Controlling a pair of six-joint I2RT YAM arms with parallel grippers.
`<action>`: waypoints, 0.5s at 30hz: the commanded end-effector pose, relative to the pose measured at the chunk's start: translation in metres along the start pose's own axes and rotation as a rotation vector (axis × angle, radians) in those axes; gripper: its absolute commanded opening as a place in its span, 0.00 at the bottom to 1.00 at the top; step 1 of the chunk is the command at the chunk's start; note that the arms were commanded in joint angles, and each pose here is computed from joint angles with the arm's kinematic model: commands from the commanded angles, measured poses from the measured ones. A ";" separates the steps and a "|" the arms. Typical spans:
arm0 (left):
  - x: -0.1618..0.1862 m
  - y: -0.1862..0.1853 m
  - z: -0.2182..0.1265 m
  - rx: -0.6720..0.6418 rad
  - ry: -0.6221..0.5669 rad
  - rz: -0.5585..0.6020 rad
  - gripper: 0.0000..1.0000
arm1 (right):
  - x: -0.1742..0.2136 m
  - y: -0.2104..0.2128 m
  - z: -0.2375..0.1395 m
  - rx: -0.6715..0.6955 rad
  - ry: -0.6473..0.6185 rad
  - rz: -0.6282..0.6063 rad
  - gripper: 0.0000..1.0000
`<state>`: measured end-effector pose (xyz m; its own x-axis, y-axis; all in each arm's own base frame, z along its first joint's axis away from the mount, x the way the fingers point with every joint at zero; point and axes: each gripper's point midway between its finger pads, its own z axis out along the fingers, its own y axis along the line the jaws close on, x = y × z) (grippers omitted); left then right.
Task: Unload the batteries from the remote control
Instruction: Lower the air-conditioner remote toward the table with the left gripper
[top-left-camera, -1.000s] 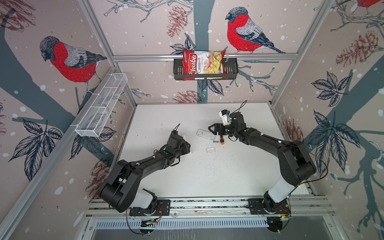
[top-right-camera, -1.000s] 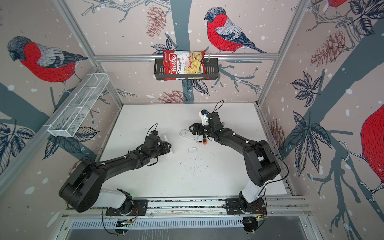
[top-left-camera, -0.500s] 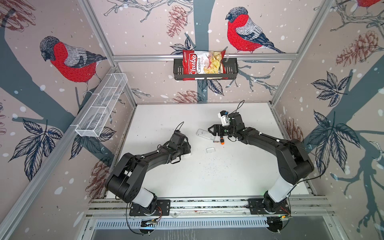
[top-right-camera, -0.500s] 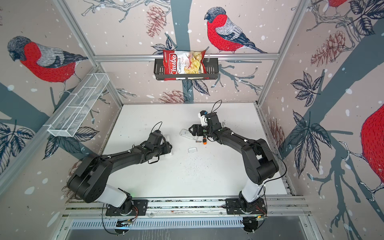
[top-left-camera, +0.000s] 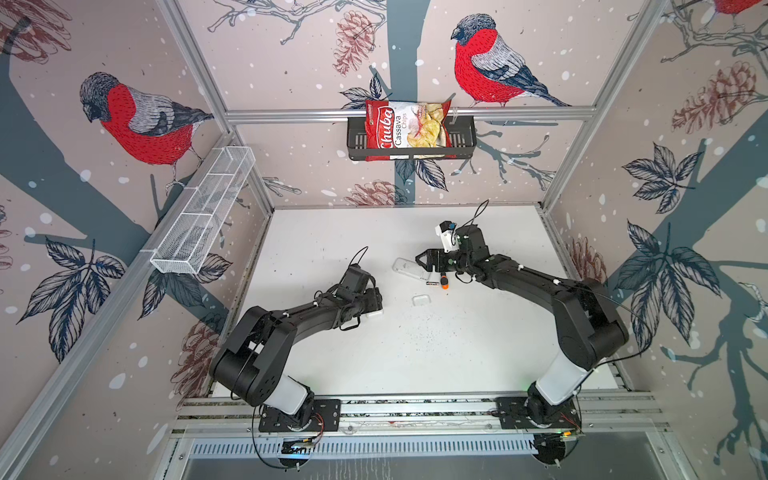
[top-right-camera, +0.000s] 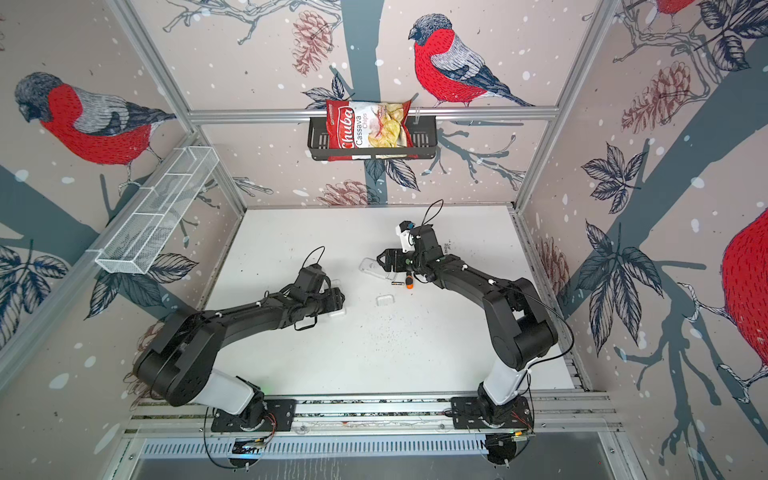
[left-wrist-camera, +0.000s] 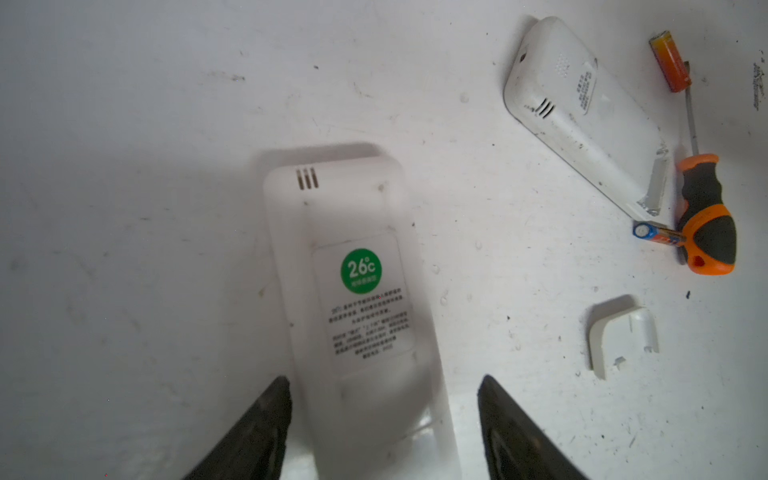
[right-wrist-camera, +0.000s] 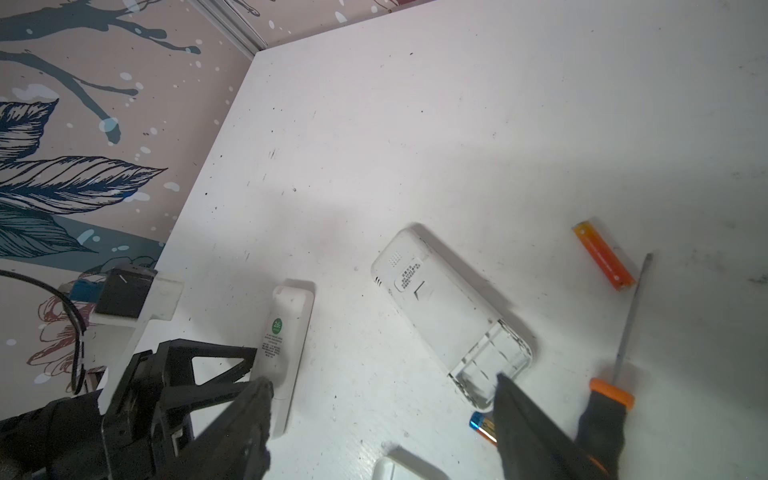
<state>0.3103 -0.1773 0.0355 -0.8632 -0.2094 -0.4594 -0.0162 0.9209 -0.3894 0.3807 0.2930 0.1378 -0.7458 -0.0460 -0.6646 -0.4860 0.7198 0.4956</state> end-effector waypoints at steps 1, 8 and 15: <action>-0.001 -0.005 -0.003 0.028 -0.010 0.004 0.74 | -0.002 0.001 -0.002 0.001 -0.003 -0.014 0.83; 0.009 -0.009 -0.016 0.119 -0.039 -0.027 0.77 | -0.003 0.001 -0.004 0.007 -0.008 -0.019 0.83; 0.021 -0.026 -0.011 0.267 -0.024 -0.066 0.79 | -0.005 -0.001 -0.007 0.015 -0.013 -0.020 0.83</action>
<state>0.2852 -0.1874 0.0375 -0.8522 -0.2555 -0.4567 0.0362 0.8418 -0.5385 0.3806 0.2885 0.1381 -0.7499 -0.0447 -0.6601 -0.4758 0.7297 0.4911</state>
